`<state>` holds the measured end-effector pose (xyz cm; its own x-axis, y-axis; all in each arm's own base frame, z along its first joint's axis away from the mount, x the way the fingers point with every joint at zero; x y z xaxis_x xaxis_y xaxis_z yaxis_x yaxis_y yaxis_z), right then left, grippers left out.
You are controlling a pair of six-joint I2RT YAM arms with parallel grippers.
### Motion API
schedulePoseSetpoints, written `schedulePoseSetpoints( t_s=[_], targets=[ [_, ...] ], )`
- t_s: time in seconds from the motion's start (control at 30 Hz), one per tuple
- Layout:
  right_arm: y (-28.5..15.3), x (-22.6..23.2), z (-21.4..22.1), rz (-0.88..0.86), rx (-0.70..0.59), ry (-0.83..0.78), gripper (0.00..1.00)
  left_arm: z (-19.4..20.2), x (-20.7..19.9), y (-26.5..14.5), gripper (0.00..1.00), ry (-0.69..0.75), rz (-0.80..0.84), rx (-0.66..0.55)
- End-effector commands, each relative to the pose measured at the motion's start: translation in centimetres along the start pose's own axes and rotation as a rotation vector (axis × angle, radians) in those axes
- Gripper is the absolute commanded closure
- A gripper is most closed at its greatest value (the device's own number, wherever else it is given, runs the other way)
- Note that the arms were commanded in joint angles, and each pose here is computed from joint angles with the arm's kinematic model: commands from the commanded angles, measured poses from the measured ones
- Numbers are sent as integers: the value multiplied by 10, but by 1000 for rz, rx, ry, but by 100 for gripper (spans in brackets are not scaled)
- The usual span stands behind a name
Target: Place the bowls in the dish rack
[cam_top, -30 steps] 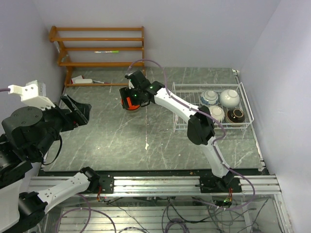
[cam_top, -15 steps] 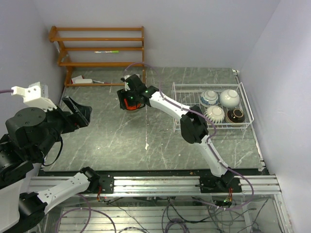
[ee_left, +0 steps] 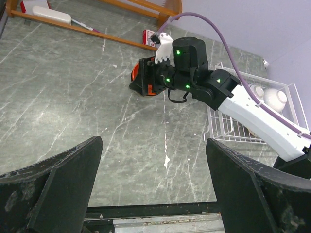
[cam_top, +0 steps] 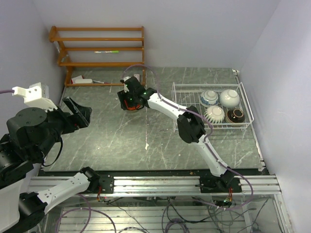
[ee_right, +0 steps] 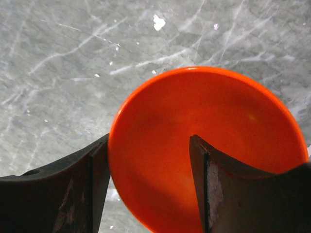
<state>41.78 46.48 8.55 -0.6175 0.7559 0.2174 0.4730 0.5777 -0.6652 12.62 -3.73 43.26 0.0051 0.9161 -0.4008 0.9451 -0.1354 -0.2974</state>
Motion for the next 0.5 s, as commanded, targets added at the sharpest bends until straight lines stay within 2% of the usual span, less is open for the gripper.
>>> schedulePoseSetpoints(
  t_s=[0.0,0.23,0.33,0.47],
  targets=[
    [1,-7,9,37,15,-28,40,0,0,2,1,16,-9,6],
    [-6,-5,9,35,32,-31,67,-4,0,-3,1,-4,-4,-8],
    [-17,-3,1,33,14,-23,80,-3,1,-4,1,-7,-1,-6],
    [-35,2,-17,25,-34,-20,92,-3,2,-4,1,-3,1,-9]
  ],
)
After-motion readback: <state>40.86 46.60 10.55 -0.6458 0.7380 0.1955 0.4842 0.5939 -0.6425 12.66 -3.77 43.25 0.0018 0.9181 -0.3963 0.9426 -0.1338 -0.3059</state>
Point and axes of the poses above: each gripper's point midway between its finger pads, its own y axis out along the fingers, its own x axis along the line the jaws close on, z = x × y, the point moved 3 cm from there along -y, back along the fingers
